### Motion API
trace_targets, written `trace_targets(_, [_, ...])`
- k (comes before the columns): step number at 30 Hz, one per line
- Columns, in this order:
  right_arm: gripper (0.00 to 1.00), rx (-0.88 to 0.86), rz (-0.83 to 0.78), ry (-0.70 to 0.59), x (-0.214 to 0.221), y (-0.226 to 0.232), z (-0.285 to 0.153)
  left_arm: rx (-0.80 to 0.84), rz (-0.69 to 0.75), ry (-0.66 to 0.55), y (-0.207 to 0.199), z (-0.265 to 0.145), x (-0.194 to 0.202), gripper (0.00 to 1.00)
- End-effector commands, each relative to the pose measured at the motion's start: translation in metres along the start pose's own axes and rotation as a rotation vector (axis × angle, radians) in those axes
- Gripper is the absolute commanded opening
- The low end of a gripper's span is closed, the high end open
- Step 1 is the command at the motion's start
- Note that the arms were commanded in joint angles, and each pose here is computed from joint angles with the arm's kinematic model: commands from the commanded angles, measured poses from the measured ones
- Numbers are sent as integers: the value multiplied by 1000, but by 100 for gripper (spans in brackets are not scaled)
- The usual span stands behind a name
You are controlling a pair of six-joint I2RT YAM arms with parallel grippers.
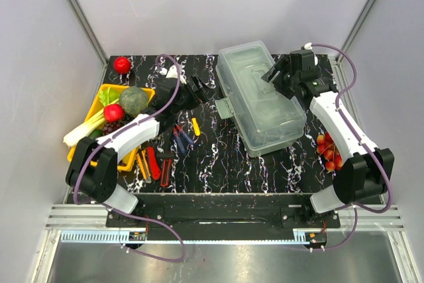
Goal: Pack the tool kit
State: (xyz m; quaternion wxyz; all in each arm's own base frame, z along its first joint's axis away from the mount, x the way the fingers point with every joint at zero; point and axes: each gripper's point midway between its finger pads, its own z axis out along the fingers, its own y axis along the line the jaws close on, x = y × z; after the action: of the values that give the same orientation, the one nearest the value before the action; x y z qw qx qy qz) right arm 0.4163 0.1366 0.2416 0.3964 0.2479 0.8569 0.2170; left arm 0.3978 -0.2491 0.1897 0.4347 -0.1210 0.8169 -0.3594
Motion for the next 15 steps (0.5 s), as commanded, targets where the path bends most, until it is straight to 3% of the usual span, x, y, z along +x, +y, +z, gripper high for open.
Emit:
trace_targets(1, [76, -79, 58, 132, 39, 2, 12, 51, 38, -87, -26, -14, -32, 96])
trace_targets(6, [75, -181, 59, 132, 45, 13, 10, 62, 48, -84, -30, -17, -33, 97])
trace_targets(15, [75, -376, 72, 16, 31, 37, -10, 170, 74, -54, -62, -17, -41, 97])
